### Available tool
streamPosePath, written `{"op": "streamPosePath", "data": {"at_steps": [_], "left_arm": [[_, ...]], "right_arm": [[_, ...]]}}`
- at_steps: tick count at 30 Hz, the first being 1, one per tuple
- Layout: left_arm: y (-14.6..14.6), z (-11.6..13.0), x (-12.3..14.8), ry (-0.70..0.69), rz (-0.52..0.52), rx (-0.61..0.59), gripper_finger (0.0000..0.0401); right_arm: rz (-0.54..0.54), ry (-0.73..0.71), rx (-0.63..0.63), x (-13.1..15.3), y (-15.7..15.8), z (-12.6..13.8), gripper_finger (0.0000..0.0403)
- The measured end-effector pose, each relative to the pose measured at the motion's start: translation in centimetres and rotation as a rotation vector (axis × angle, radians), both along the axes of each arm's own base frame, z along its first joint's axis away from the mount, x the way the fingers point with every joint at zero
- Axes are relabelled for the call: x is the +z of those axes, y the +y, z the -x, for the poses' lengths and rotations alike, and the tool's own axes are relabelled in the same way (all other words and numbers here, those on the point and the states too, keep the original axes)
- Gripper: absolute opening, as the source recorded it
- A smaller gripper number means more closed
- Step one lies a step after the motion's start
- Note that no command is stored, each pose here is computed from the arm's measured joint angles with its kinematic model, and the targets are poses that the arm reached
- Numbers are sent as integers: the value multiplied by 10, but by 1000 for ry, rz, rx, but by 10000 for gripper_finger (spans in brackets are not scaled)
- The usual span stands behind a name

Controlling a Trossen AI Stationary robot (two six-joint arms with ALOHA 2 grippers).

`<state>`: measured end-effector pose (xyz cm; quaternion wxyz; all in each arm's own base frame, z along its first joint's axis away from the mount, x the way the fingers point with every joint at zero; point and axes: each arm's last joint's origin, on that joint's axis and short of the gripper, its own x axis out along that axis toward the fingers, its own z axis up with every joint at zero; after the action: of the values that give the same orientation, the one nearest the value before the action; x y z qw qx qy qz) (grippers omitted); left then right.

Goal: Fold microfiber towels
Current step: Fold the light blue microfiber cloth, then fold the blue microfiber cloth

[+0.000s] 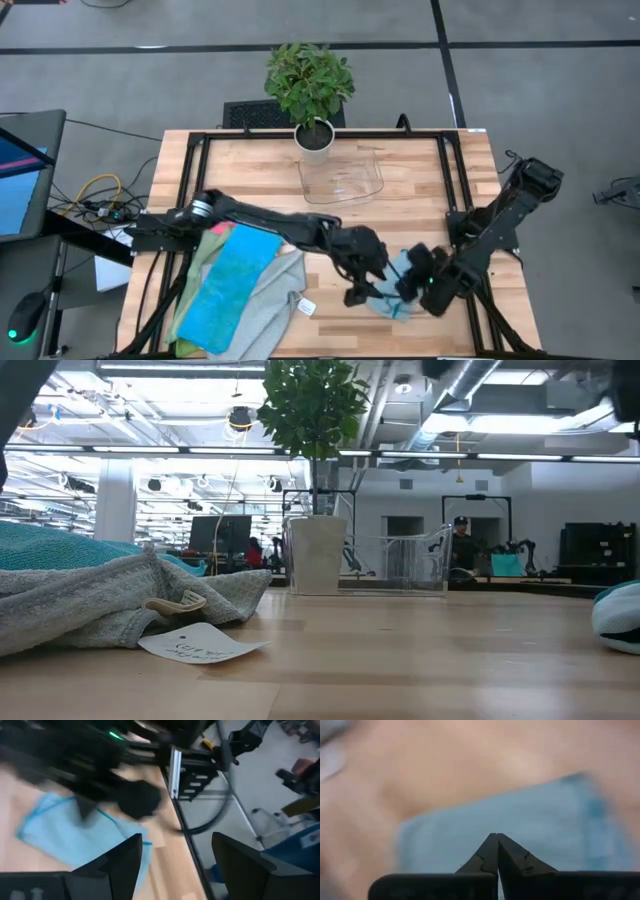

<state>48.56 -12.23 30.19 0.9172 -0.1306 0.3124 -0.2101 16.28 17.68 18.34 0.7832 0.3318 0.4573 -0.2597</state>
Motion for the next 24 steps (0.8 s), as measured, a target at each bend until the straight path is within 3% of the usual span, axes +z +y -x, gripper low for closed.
{"op": "streamPosePath", "data": {"at_steps": [3,5,8,12,19,24], "left_arm": [[-2,22,19,42,-50,-34,233],[-7,38,32,61,-88,-51,233],[-14,60,51,72,-143,-48,233],[-25,81,64,98,-196,-36,233],[-27,128,85,217,-316,71,233],[-36,156,88,297,-442,176,233]], "right_arm": [[-61,-31,96,-11,19,-8,18],[-79,23,108,-26,27,-10,16],[-75,170,47,-49,31,-5,18],[-51,224,-32,-55,26,-8,32],[214,391,-181,-45,-36,-17,27],[253,369,-141,-35,-69,-33,24]]}}
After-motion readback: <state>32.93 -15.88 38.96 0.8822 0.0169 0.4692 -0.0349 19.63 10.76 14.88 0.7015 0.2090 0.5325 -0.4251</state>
